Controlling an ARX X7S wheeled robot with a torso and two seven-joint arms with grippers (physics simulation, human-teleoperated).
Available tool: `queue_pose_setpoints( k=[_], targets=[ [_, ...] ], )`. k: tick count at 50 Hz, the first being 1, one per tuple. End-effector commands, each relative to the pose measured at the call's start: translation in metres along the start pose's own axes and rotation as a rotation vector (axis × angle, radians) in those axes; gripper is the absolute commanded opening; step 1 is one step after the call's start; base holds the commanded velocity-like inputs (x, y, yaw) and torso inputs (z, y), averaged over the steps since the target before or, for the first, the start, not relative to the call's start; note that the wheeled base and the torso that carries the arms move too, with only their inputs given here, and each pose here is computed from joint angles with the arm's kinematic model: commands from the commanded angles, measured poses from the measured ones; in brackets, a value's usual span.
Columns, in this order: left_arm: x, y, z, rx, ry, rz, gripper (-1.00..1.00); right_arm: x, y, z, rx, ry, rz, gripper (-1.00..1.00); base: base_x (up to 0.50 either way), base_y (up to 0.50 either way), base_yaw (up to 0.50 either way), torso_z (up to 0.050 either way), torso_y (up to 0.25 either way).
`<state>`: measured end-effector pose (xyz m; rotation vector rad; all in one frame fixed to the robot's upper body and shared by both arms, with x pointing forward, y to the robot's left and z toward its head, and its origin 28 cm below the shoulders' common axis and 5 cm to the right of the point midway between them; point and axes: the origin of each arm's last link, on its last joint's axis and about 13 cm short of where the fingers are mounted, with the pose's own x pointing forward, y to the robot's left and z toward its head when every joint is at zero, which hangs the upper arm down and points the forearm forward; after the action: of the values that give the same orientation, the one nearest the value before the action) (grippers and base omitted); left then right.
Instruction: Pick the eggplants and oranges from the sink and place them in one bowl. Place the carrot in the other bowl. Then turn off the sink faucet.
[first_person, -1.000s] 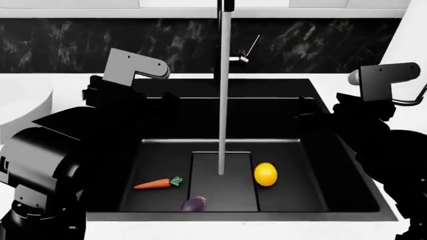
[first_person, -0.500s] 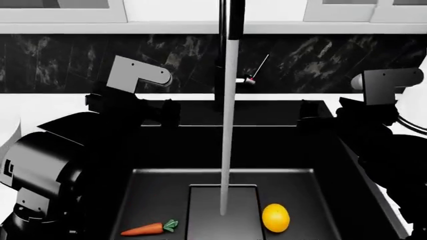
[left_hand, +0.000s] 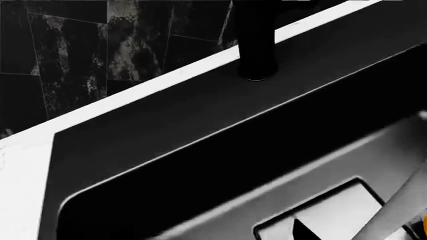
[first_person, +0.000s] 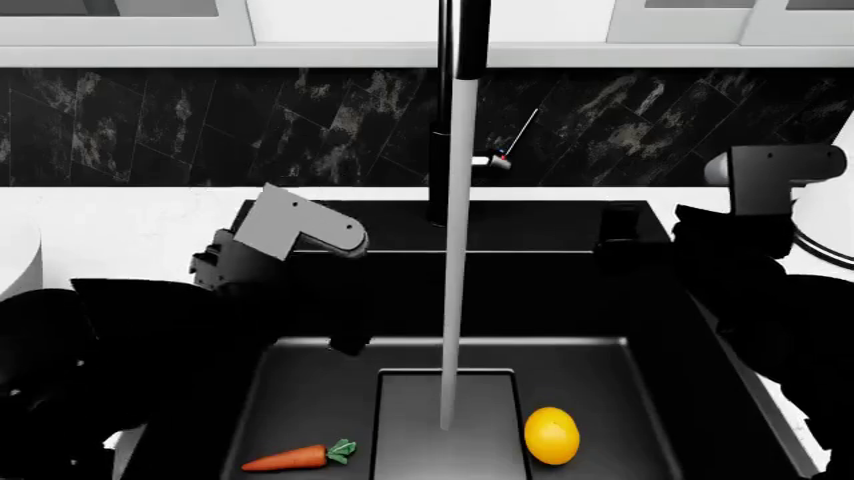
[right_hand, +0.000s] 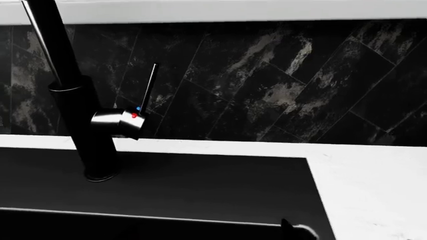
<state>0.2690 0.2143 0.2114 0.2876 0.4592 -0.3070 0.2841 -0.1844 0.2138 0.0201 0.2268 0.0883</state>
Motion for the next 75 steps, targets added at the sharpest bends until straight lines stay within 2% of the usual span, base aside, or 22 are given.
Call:
queue_pose_setpoints(
  k=[1, 6, 7, 11, 13, 19, 23, 32, 36, 46, 61, 75],
  targets=[
    [-0.032, -0.020, -0.022, 0.057, 0.146, -0.172, 1.00, 0.000, 0.004, -0.005, 0.024, 0.025, 0.050, 1.00, 0.00, 0.00, 0.00, 0.000, 0.000],
    [-0.027, -0.030, -0.031, 0.034, 0.224, -0.259, 1.00, 0.002, 0.005, -0.008, 0.025, 0.038, 0.064, 1.00, 0.00, 0.00, 0.00, 0.000, 0.000],
    [-0.027, -0.032, -0.032, 0.048, 0.230, -0.266, 1.00, 0.003, 0.005, -0.008, 0.025, 0.040, 0.063, 1.00, 0.00, 0.00, 0.00, 0.000, 0.000],
    [-0.017, -0.035, -0.034, 0.019, 0.281, -0.306, 1.00, 0.004, 0.006, -0.009, 0.025, 0.043, 0.067, 1.00, 0.00, 0.00, 0.00, 0.000, 0.000],
    [-0.013, -0.038, -0.040, 0.009, 0.337, -0.310, 1.00, 0.004, 0.005, -0.009, 0.025, 0.047, 0.065, 1.00, 0.00, 0.00, 0.00, 0.000, 0.000],
    [-0.015, -0.049, -0.046, 0.024, 0.394, -0.360, 1.00, 0.007, 0.005, -0.009, 0.024, 0.060, 0.064, 1.00, 0.00, 0.00, 0.00, 0.000, 0.000],
    [-0.016, -0.055, -0.047, -0.032, 0.448, -0.412, 1.00, 0.006, 0.003, -0.013, 0.028, 0.065, 0.060, 1.00, 0.00, 0.00, 0.00, 0.000, 0.000],
    [-0.009, -0.056, -0.040, -0.085, 0.530, -0.423, 1.00, 0.003, 0.000, -0.012, 0.014, 0.085, 0.055, 1.00, 0.00, 0.00, 0.00, 0.000, 0.000],
    [0.007, -0.054, -0.045, -0.111, 0.572, -0.423, 1.00, 0.005, -0.001, -0.017, 0.019, 0.099, 0.057, 1.00, 0.00, 0.00, 0.00, 0.000, 0.000],
    [0.025, -0.055, -0.058, -0.086, 0.652, -0.423, 1.00, 0.005, -0.003, -0.021, 0.029, 0.107, 0.052, 1.00, 0.00, 0.00, 0.00, 0.000, 0.000],
    [0.051, -0.065, -0.069, -0.024, 0.690, -0.390, 1.00, 0.003, 0.000, -0.023, 0.055, 0.112, 0.068, 1.00, 0.00, 0.00, 0.00, 0.000, 0.000],
    [0.068, -0.085, -0.082, 0.076, 0.724, -0.405, 1.00, 0.005, 0.001, -0.027, 0.067, 0.121, 0.083, 1.00, 0.00, 0.00, 0.00, 0.000, 0.000]
  ],
)
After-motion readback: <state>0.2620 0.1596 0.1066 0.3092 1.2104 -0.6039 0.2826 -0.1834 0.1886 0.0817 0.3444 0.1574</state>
